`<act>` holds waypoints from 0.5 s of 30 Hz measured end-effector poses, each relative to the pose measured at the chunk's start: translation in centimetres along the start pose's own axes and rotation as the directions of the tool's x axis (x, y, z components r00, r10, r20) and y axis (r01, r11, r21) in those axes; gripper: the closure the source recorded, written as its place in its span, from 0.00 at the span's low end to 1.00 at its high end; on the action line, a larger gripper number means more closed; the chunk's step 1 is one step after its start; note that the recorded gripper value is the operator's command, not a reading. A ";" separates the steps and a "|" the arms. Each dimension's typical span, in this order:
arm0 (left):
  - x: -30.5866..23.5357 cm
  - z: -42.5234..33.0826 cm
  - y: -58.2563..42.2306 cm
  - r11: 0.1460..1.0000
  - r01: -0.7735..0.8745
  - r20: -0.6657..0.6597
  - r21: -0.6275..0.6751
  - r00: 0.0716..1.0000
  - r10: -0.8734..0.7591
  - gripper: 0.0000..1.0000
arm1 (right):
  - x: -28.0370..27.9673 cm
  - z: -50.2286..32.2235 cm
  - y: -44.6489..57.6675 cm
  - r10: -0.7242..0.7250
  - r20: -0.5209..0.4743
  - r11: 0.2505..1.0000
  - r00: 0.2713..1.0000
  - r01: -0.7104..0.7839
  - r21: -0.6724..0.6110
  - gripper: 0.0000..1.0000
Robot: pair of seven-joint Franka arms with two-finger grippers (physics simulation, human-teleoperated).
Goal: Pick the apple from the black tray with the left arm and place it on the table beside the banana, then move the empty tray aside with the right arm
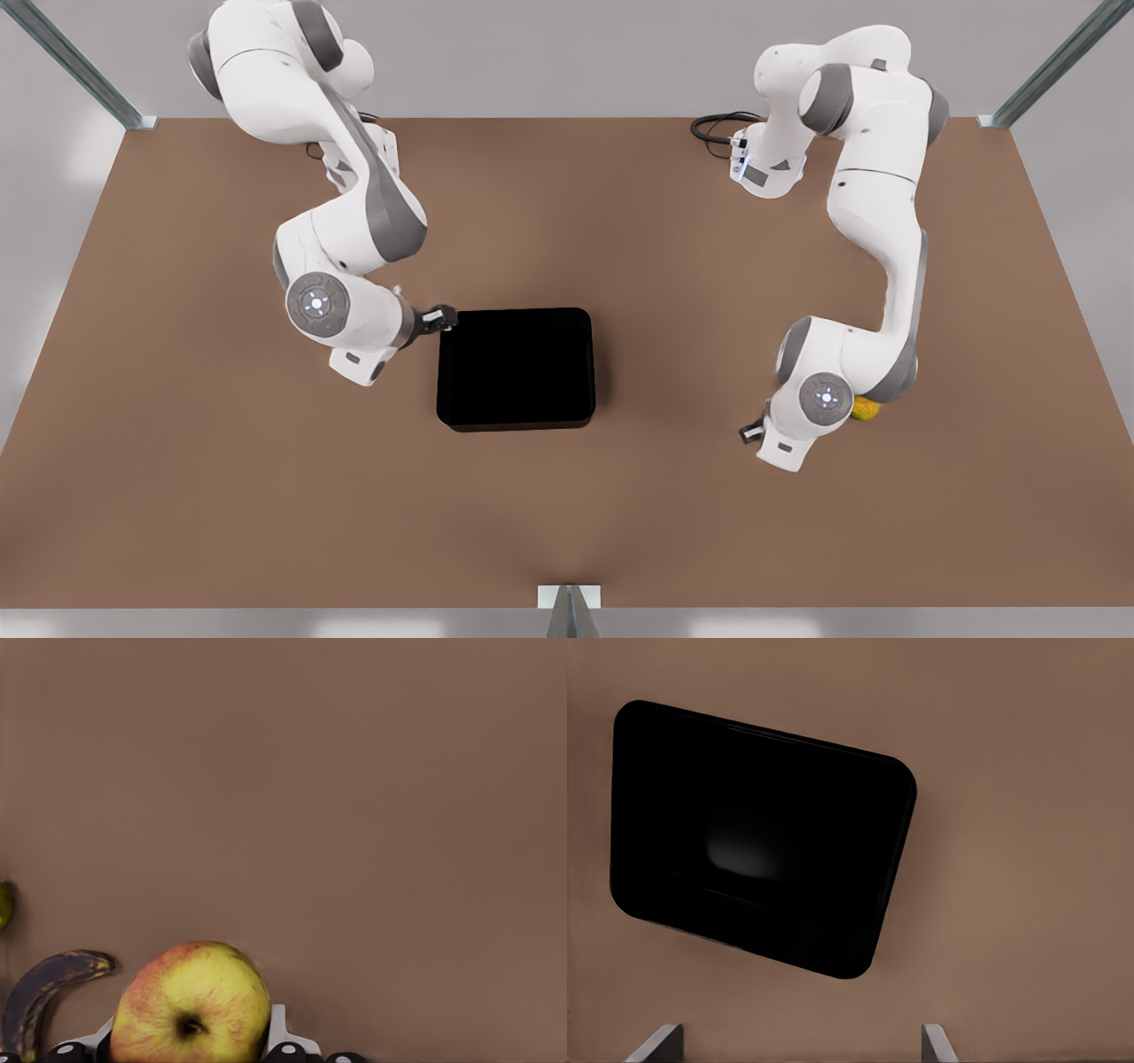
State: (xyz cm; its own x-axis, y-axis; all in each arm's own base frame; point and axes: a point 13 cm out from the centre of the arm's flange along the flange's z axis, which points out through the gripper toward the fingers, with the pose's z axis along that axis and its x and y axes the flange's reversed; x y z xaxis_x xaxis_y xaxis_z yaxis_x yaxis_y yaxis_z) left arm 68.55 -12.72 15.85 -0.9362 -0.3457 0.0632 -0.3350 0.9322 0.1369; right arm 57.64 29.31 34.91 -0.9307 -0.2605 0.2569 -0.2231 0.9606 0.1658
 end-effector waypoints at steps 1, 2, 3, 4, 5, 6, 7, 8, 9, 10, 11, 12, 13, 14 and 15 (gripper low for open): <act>0.2 0.7 1.8 1.000 -0.026 -0.014 -0.005 1.000 0.026 0.24 | -0.4 1.0 0.2 0.033 -0.012 0.999 0.999 -0.033 -0.008 0.00; 0.2 1.4 3.6 0.999 -0.049 -0.024 -0.006 0.999 0.049 0.24 | -0.8 2.1 0.3 0.067 -0.026 0.998 0.997 -0.067 -0.012 0.00; -0.1 2.0 5.2 0.998 -0.070 -0.029 -0.002 0.997 0.070 0.24 | -1.1 3.2 0.2 0.099 -0.039 0.995 0.994 -0.100 -0.013 0.00; -0.1 2.7 6.2 0.995 -0.098 -0.033 0.001 0.995 0.098 0.24 | -1.3 4.4 0.1 0.130 -0.052 0.991 0.990 -0.131 -0.010 0.00; 0.1 3.7 6.9 0.992 -0.130 -0.042 0.002 0.991 0.130 0.24 | -1.4 5.5 -0.1 0.160 -0.062 0.987 0.985 -0.161 -0.007 0.00; 0.1 4.8 7.6 0.988 -0.157 -0.049 0.005 0.986 0.157 0.24 | -1.6 6.7 -0.2 0.188 -0.072 0.982 0.980 -0.189 -0.004 0.00; -0.1 5.5 8.2 0.983 -0.182 -0.050 0.010 0.982 0.182 0.24 | -2.0 7.7 -0.6 0.214 -0.077 0.977 0.974 -0.214 0.002 0.00; -0.3 6.1 8.5 0.978 -0.207 -0.047 0.016 0.977 0.207 0.11 | -2.3 8.9 -1.0 0.237 -0.084 0.972 0.968 -0.237 0.010 0.00; -0.6 6.4 8.7 0.972 -0.234 -0.041 0.020 0.971 0.235 0.00 | -2.5 10.0 -1.4 0.257 -0.093 0.966 0.962 -0.256 0.018 0.01; -0.8 6.5 8.7 0.965 -0.260 -0.034 0.024 0.965 0.261 0.00 | -2.5 11.0 -1.8 0.274 -0.102 0.962 0.956 -0.273 0.026 0.01; -1.0 6.5 8.7 0.958 -0.286 -0.025 0.026 0.958 0.287 0.00 | -2.4 12.2 -2.1 0.291 -0.113 0.957 0.950 -0.289 0.035 0.01; -1.2 6.5 8.6 0.950 -0.311 -0.017 0.029 0.950 0.311 0.00 | -2.4 13.1 -2.3 0.305 -0.116 0.952 0.945 -0.302 0.041 0.01; -1.5 5.9 8.6 0.943 -0.332 -0.002 0.030 0.943 0.332 0.00 | -2.5 13.7 -2.5 0.317 -0.115 0.949 0.942 -0.314 0.042 0.01; -2.4 3.7 8.4 0.937 -0.348 0.036 0.031 0.937 0.347 0.00 | -2.8 14.3 -2.7 0.328 -0.114 0.945 0.938 -0.325 0.043 0.01; -3.8 -0.7 8.0 0.933 -0.358 0.095 0.035 0.931 0.353 0.00 | -3.1 15.1 -3.2 0.342 -0.115 0.940 0.933 -0.339 0.044 0.01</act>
State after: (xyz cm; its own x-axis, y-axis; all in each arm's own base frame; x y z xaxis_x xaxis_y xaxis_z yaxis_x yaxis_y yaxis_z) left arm 69.49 -4.06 17.39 -0.9998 0.0176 0.0130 0.0185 0.9973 0.0709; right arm 56.88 28.56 19.17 -0.9111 0.0746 0.4054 0.0935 0.9952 0.0270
